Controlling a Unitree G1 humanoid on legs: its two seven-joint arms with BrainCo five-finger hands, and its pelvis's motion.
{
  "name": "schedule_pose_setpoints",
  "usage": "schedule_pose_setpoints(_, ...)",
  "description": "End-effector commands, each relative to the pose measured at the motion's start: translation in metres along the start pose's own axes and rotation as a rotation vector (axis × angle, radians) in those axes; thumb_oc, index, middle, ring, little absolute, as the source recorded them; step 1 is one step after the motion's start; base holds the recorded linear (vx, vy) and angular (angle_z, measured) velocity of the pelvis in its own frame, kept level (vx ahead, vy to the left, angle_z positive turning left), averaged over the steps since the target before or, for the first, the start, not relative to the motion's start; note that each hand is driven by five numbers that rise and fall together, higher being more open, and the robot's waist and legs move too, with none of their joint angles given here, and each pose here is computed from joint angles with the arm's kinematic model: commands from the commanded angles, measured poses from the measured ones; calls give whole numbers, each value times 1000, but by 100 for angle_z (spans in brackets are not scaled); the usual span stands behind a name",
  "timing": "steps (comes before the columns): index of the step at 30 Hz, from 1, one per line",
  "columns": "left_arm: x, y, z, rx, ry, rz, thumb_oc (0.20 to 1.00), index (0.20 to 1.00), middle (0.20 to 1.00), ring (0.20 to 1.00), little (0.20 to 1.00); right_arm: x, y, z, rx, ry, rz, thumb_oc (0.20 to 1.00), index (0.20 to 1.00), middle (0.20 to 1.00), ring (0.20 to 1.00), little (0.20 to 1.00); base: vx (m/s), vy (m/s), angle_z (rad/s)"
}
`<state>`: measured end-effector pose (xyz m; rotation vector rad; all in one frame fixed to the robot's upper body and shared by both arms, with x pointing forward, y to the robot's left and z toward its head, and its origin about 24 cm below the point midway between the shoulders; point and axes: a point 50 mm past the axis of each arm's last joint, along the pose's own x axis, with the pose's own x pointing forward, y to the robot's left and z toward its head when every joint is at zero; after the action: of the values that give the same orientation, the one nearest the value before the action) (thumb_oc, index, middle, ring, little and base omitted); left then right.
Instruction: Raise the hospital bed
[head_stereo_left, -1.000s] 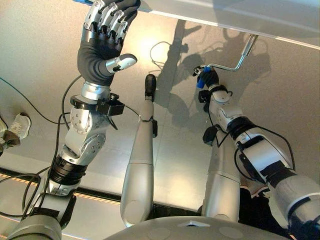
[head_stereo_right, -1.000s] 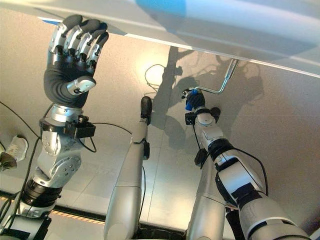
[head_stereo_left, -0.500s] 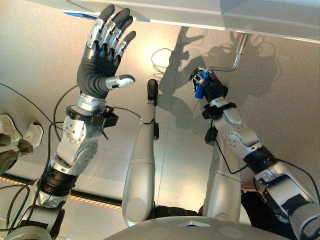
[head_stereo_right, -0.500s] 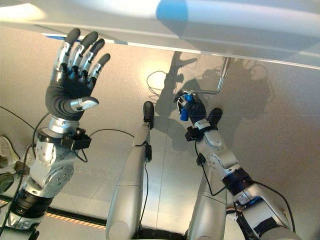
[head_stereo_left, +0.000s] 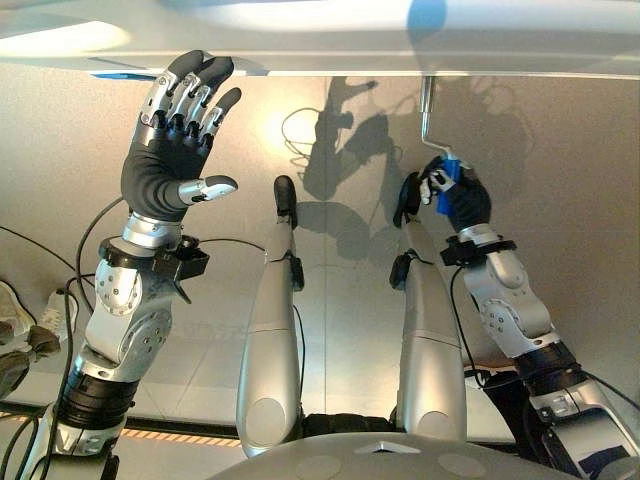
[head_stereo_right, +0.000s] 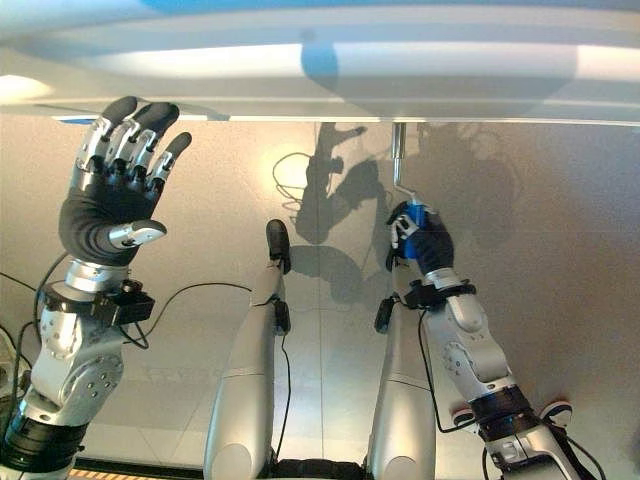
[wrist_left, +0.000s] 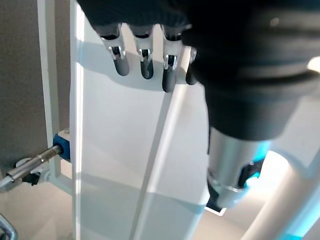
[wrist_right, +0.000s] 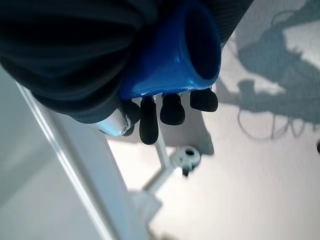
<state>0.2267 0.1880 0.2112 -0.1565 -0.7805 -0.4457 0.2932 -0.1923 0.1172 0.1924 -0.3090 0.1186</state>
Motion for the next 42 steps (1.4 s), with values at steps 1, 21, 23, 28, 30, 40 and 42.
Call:
schedule_pose_setpoints(1,10,-15,41,16,-222,-110,1000,1000,1000,1000,1000,-1,-63,110,-42,-598,-350,200,200,200,200,200,0,-82,1)
schedule_pose_setpoints(21,27,-39,9,-69,-75,-279,1000,1000,1000,1000,1000,-15,-154,-52,-409,581,-584,592,592,592,592,592,-6,-25,7)
schedule_pose_setpoints(23,24,-37,-3,-47,-14,-275,1000,1000,1000,1000,1000,-18,-137,-72,-385,640,-513,1000,1000,1000,1000,1000,-26,-7,6)
schedule_pose_setpoints(28,5,-21,-45,-37,180,-165,1000,1000,1000,1000,1000,-26,-115,-96,-380,697,-441,1000,1000,1000,1000,1000,-20,17,-4)
schedule_pose_setpoints(30,-16,-8,-75,-3,321,-69,1000,1000,1000,1000,1000,-33,-111,-105,-373,723,-428,1000,1000,1000,1000,1000,-16,20,-7)
schedule_pose_setpoints(40,-159,34,-165,270,1033,173,1000,1000,1000,1000,1000,-117,-107,-148,-380,946,-463,1000,1000,1000,1000,1000,46,27,-3)
schedule_pose_setpoints(42,-182,32,-171,304,1133,173,1000,1000,1000,1000,1000,-135,-107,-152,-402,988,-463,1000,1000,1000,1000,1000,113,-1,3)
